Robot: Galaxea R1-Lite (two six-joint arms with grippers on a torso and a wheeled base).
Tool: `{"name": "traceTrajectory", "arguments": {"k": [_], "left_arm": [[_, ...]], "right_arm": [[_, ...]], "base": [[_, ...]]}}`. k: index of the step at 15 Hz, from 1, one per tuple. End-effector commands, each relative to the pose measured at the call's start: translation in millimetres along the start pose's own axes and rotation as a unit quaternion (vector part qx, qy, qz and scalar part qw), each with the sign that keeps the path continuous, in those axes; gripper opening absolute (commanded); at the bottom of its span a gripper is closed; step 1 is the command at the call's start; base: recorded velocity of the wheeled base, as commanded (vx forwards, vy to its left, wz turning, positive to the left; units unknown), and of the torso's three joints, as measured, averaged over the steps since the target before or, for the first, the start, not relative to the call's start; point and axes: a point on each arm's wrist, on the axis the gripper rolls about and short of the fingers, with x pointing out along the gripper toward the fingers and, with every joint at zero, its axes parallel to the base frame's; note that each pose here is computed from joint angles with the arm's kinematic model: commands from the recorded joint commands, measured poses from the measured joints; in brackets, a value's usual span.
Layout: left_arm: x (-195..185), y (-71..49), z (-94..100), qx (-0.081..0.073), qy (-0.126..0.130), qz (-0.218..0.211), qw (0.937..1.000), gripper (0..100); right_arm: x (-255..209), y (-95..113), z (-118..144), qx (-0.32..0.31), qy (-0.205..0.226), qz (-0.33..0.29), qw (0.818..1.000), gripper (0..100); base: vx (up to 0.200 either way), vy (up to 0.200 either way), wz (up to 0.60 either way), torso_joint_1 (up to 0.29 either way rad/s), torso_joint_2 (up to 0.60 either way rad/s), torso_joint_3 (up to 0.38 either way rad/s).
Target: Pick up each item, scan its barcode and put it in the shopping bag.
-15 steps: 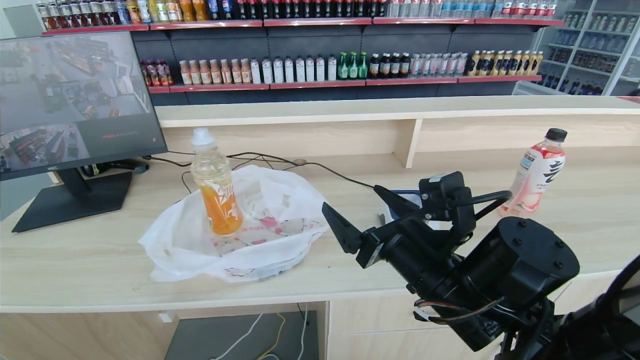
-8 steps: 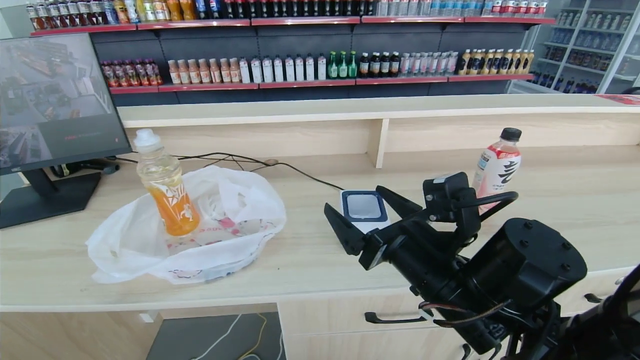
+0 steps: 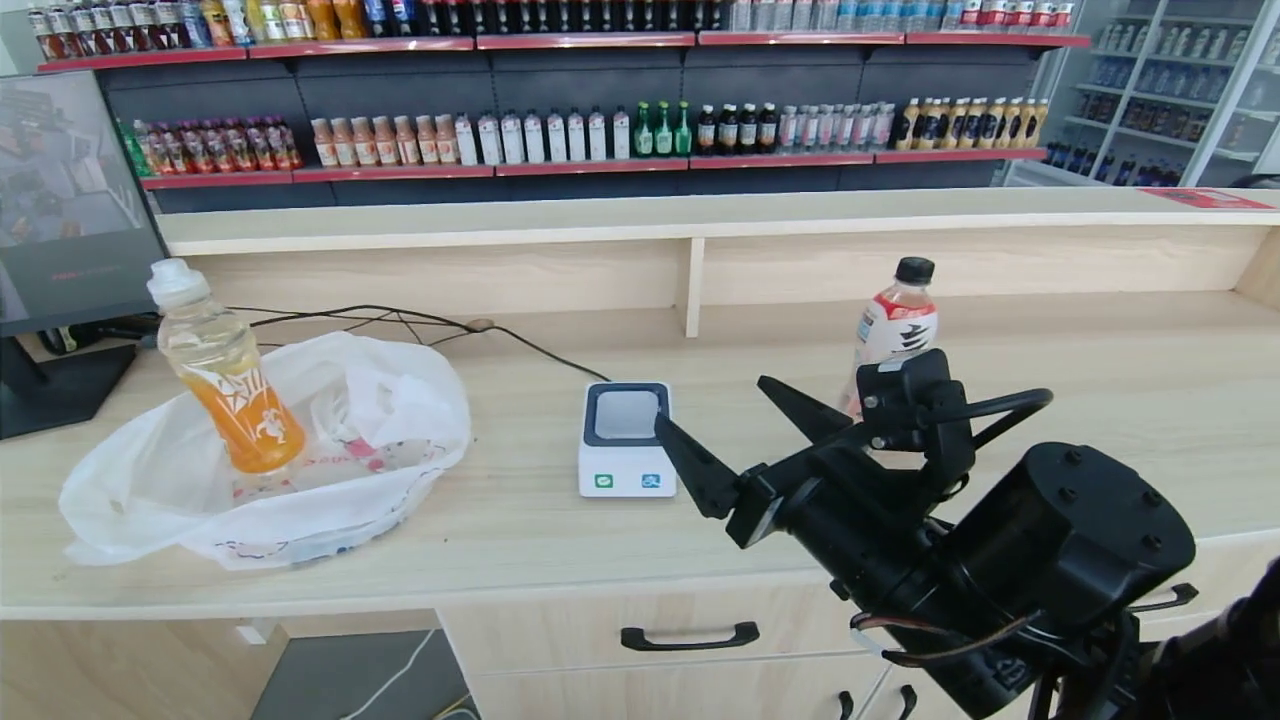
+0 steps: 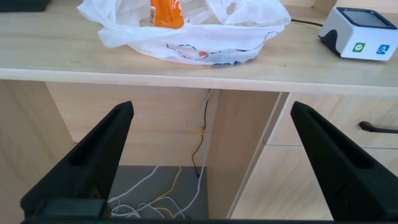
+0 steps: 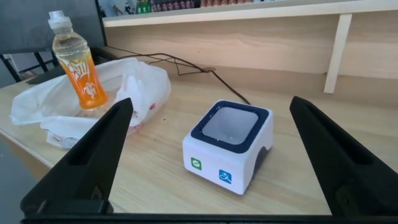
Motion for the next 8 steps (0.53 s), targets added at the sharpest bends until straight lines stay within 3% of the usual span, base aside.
{"name": "traceTrajectory", "arguments": {"k": [1, 4, 8], "left_arm": [[0, 0.0, 0.0, 0.000, 0.000, 0.000, 1.0000, 100], [0, 0.0, 0.0, 0.000, 0.000, 0.000, 1.0000, 100], [0, 0.0, 0.0, 0.000, 0.000, 0.000, 1.0000, 100]], "right_arm": [[-3, 1, -3, -0.001, 0.007, 0.003, 1.000, 100], [-8, -21, -9, -0.013, 0.025, -0.039, 0.999, 100], [-26, -81, -6, -0.038, 0.043, -0.145, 0.988, 100]], "base": [[0.000, 0.000, 0.00, 0.000, 0.00, 0.000], [0.000, 0.000, 0.00, 0.000, 0.00, 0.000], [0.000, 0.000, 0.00, 0.000, 0.00, 0.000]]}}
